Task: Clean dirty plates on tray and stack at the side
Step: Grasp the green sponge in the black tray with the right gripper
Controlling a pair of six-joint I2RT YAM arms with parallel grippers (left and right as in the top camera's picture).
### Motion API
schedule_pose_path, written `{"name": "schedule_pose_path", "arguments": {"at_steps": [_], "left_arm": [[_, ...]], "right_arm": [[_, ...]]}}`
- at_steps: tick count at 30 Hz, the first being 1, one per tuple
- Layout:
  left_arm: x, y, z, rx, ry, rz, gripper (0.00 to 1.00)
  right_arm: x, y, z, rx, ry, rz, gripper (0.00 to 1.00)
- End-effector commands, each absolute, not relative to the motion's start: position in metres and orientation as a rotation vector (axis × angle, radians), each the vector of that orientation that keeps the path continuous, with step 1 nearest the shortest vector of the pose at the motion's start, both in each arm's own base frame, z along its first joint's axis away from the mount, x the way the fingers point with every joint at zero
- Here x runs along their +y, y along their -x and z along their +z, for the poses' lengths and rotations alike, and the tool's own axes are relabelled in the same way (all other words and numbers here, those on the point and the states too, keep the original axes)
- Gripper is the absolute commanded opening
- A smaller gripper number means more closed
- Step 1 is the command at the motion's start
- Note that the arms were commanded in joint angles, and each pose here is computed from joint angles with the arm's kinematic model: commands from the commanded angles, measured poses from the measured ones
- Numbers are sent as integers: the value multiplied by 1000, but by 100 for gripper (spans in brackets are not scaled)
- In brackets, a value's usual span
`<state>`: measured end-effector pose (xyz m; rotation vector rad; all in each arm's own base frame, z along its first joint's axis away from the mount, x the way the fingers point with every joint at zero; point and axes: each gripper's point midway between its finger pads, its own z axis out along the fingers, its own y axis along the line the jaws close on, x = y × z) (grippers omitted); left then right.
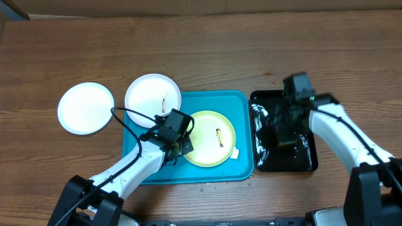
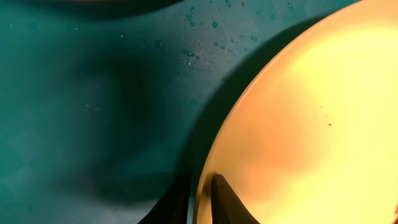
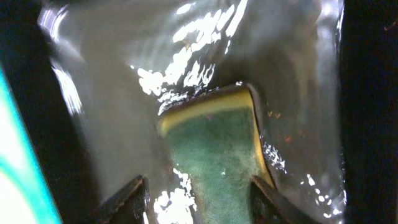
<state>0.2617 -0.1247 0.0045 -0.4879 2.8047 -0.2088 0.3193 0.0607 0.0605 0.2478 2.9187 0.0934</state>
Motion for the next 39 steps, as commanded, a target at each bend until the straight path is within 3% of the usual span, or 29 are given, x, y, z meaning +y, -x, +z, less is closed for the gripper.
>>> {"name": "schedule_pose_path", "arguments": {"at_steps": [1, 4, 6, 7, 10, 12, 18, 20, 23, 28, 32, 34, 37, 39], "left_arm": [[-121, -257, -1, 2818, 504, -174, 15], [-121, -257, -1, 2818, 504, -175, 15], [-121, -257, -1, 2818, 504, -175, 15], [-121, -257, -1, 2819, 504, -175, 15], [-121, -257, -1, 2818, 504, -174, 15], [-121, -257, -1, 2818, 504, -175, 15], [-121, -257, -1, 2818, 504, -175, 15], [-121, -257, -1, 2818, 504, -176, 15], [-121, -257, -1, 2818, 504, -176, 15], [-121, -257, -1, 2820, 497, -172, 15], [-120, -257, -1, 2821, 493, -165, 15], [-120, -257, -1, 2821, 494, -166, 15], [-121, -257, -1, 2817, 494, -170, 16], [-121, -258, -1, 2817, 494, -170, 16]], "right_arm": [[65, -336, 96, 2856, -229, 117, 67], [56, -324, 88, 2902, -240, 38, 67], [51, -313, 78, 2938, -245, -4, 61], [50, -309, 73, 2953, -247, -11, 54], [47, -296, 54, 2985, -252, -24, 18], [46, -289, 40, 2991, -254, -24, 8], [49, -276, -2, 2956, -254, 36, 10], [56, -278, -2, 2950, -247, 97, 19], [75, -293, 16, 2933, -221, 243, 23], [83, -318, 69, 2913, -211, 279, 37], [71, -314, 85, 2952, -229, 165, 38], [61, -305, 81, 2982, -240, 86, 35], [49, -291, 68, 3022, -263, -16, 8], [48, -284, 58, 3035, -296, -20, 4]]}}
